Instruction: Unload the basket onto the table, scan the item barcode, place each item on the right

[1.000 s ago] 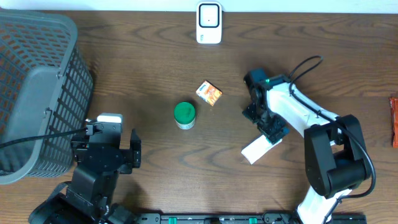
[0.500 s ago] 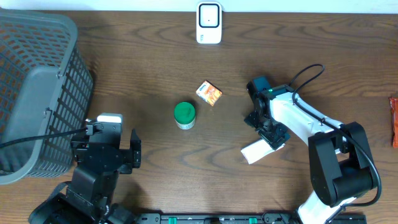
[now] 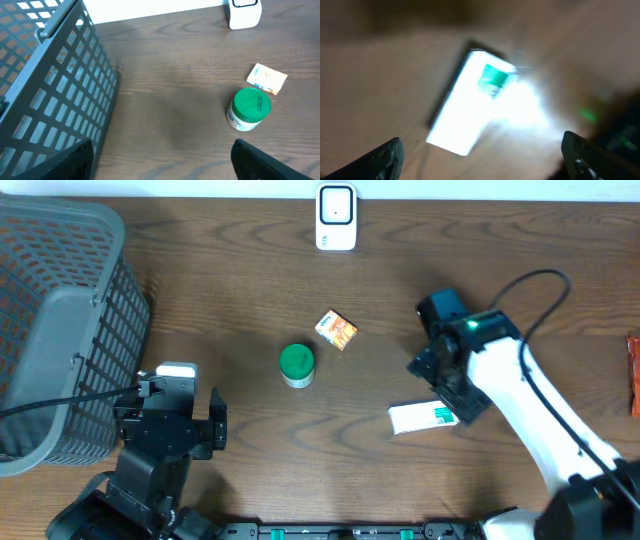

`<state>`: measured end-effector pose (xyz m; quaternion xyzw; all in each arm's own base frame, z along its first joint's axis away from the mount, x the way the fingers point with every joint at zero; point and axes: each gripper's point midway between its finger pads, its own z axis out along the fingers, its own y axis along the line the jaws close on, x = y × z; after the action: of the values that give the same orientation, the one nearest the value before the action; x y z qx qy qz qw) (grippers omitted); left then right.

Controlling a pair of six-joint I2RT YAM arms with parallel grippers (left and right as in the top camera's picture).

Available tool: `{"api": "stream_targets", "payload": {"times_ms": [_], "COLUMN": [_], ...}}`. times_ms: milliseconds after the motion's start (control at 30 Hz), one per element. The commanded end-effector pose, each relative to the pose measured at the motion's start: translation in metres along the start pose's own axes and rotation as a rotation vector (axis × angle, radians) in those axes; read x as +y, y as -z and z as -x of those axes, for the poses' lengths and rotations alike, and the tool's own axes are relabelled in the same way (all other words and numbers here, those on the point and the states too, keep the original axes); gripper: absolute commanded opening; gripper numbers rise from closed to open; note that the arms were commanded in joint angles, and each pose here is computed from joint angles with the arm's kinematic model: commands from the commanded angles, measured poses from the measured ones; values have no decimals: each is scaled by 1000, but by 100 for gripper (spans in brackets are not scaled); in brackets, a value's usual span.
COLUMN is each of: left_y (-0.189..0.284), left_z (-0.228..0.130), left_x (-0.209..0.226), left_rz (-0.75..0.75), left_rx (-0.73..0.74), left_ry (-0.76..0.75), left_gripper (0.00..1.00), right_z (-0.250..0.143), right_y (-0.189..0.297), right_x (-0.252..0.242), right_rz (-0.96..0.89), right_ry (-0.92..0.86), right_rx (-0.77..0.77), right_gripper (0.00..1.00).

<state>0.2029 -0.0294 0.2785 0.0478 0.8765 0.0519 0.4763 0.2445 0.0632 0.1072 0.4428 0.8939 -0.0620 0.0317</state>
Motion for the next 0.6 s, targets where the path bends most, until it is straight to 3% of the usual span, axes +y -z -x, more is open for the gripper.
{"api": "stream_targets", "payload": {"times_ms": [0, 200, 567], "left_y": [0, 0, 0], "left_z": [-1, -1, -1], "left_x": [1, 1, 1], "left_rz": [7, 7, 7], "left_rx": [-2, -2, -2], "left_ry": [4, 4, 4], "left_gripper": [88, 88, 88], "right_z": [7, -15, -24], "right_y": [-10, -51, -88], "right_x": [-24, -12, -22], "right_rz": [-73, 8, 11], "right_ry": [-177, -284, -419], "right_rx": [-65, 34, 36], "right_gripper": [97, 94, 91]}}
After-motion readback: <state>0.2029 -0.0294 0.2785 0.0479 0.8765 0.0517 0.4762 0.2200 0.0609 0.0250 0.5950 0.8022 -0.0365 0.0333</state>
